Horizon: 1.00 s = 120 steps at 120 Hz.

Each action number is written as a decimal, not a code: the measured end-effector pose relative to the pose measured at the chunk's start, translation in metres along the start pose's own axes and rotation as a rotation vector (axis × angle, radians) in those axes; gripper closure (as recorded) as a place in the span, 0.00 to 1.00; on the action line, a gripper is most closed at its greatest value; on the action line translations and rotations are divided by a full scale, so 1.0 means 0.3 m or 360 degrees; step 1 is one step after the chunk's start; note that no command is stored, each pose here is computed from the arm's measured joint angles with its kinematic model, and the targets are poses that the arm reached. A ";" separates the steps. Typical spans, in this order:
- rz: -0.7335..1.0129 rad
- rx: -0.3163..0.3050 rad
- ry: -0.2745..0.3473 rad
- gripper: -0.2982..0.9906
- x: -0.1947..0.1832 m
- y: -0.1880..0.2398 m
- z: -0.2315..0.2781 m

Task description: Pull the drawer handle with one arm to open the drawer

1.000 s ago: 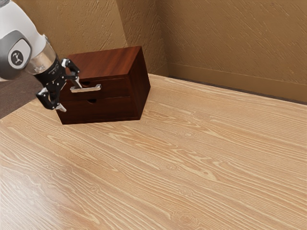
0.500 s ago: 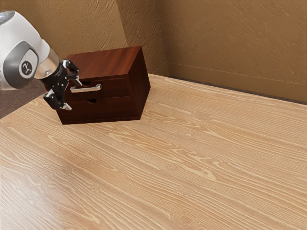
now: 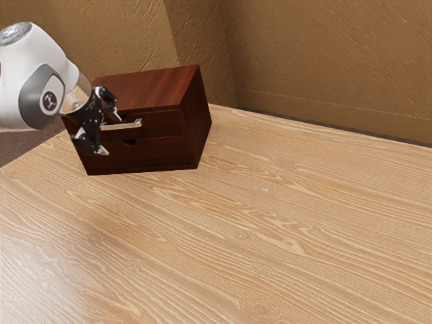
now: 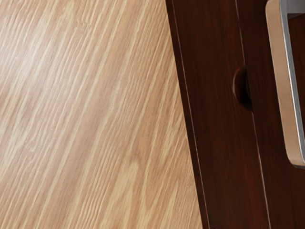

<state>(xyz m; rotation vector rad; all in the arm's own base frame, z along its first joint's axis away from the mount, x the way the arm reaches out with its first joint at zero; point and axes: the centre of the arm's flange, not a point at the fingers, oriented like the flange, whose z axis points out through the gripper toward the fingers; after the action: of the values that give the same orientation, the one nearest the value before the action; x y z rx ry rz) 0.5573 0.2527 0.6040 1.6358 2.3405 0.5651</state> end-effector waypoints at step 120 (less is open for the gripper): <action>-0.0157 -0.0003 -0.0022 0.23 0.086 0.077 0.148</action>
<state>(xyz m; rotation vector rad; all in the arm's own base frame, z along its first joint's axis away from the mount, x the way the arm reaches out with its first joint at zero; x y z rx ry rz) 0.5855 0.2919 0.5749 1.5087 2.3938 0.5340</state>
